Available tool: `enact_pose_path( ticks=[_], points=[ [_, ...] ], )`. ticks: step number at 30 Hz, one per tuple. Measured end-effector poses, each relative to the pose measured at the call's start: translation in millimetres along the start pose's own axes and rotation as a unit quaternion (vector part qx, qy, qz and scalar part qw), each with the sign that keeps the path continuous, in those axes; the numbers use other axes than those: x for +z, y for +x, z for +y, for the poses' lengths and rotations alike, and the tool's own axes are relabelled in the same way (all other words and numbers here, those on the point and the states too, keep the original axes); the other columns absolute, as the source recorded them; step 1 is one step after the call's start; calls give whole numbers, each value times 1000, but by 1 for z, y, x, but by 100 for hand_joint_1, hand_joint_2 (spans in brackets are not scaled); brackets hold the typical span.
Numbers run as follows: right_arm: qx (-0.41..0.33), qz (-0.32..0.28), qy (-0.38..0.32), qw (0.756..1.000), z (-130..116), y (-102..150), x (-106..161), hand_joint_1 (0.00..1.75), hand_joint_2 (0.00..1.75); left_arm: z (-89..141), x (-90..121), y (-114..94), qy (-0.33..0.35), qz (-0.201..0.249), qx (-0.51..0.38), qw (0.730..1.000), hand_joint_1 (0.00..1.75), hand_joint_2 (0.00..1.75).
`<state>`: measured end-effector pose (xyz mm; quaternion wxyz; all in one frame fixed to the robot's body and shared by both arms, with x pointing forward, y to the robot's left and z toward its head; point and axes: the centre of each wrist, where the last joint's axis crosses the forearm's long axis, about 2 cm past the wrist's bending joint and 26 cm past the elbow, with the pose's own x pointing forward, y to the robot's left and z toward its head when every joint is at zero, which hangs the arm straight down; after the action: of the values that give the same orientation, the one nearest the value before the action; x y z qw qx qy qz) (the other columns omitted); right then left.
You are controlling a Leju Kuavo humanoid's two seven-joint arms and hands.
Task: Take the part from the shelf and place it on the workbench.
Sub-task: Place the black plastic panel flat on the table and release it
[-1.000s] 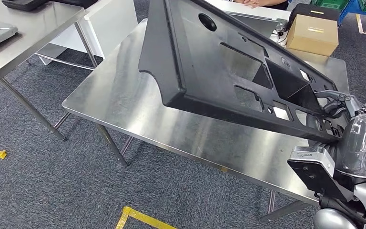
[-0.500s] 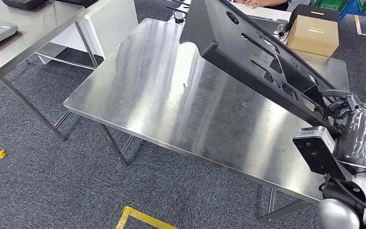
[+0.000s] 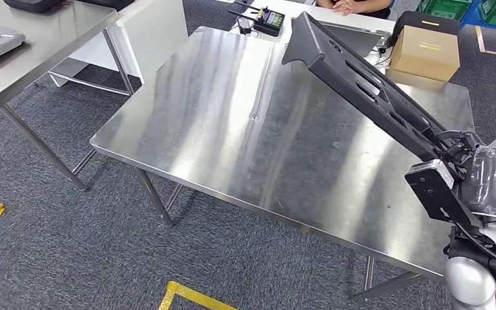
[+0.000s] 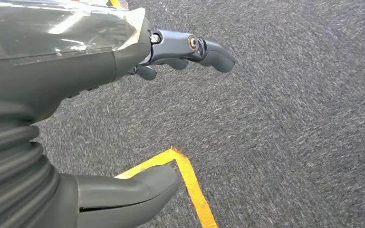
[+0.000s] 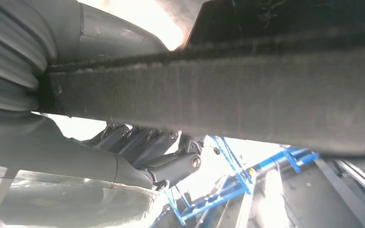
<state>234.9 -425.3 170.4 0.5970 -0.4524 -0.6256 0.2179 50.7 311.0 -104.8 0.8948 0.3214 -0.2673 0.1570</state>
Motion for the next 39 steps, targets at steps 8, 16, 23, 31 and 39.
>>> enact_pose_path(
  ticks=[8,16,23,31,39],
  points=[
    [18,16,21,999,5,-14,4,175,175,2,-2,0,1,0,-2,1000,0,175],
    [45,24,32,998,5,-21,4,175,175,-2,-3,4,-3,-4,1,1000,0,175],
    [126,52,69,988,18,-24,4,175,175,1,-6,6,-2,-5,-3,1000,0,175],
    [220,79,135,963,56,-32,-10,175,175,-4,-9,16,-15,-12,-2,1000,0,175],
    [285,75,229,928,123,-24,-18,175,175,-10,-10,24,-48,-16,-14,999,0,175]
  ],
)
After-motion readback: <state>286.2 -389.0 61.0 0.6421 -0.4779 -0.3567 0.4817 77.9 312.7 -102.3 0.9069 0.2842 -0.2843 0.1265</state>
